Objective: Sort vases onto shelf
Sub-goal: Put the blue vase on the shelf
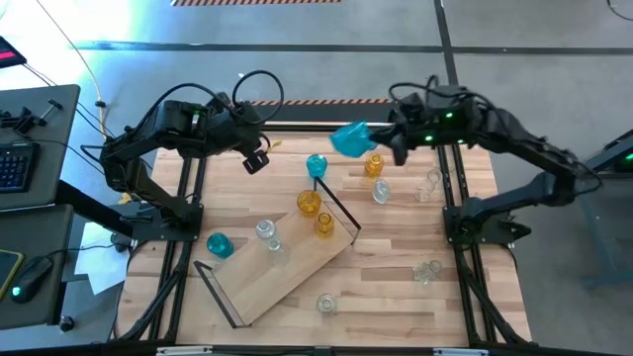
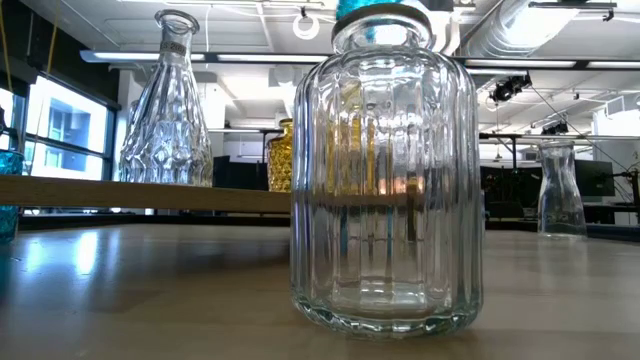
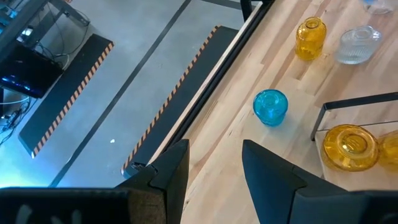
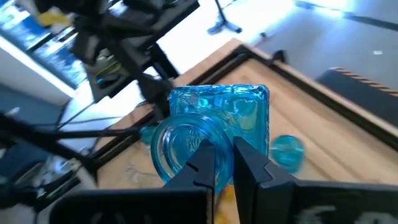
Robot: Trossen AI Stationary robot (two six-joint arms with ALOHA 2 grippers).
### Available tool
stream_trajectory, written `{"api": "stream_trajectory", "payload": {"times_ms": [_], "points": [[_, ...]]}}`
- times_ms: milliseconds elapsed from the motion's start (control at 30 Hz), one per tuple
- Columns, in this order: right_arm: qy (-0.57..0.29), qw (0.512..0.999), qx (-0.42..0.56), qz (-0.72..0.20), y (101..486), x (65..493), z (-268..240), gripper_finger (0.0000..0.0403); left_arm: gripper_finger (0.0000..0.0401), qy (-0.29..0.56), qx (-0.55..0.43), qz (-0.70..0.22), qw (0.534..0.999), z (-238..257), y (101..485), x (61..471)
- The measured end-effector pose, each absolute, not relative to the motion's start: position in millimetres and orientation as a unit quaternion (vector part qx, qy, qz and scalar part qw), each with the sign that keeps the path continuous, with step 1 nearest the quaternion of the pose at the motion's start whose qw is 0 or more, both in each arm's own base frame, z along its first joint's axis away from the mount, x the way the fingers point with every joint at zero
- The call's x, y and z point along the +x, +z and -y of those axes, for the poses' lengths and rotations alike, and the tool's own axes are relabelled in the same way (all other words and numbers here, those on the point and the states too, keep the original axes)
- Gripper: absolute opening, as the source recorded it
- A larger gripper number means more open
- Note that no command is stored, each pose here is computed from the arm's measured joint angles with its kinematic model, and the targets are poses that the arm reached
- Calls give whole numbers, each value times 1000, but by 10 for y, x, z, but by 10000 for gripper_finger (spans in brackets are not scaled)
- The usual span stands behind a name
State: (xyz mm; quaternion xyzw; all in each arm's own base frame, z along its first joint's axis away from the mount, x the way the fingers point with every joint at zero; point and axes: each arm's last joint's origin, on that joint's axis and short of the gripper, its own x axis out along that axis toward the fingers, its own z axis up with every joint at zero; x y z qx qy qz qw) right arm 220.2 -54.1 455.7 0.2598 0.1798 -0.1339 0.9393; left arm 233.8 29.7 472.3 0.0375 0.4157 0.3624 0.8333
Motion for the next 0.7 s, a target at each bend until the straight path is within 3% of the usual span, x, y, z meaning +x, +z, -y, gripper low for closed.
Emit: {"api": "stream_trajectory", "payload": {"times_ms": [333,700], "points": [[-38,944,267,-189,4453,2849,355,5,140,355,33,-418,836,-293,4720,2340],[14,944,204,-261,4637,3450,139,5,140,350,30,-420,837,-290,4718,2341]]}}
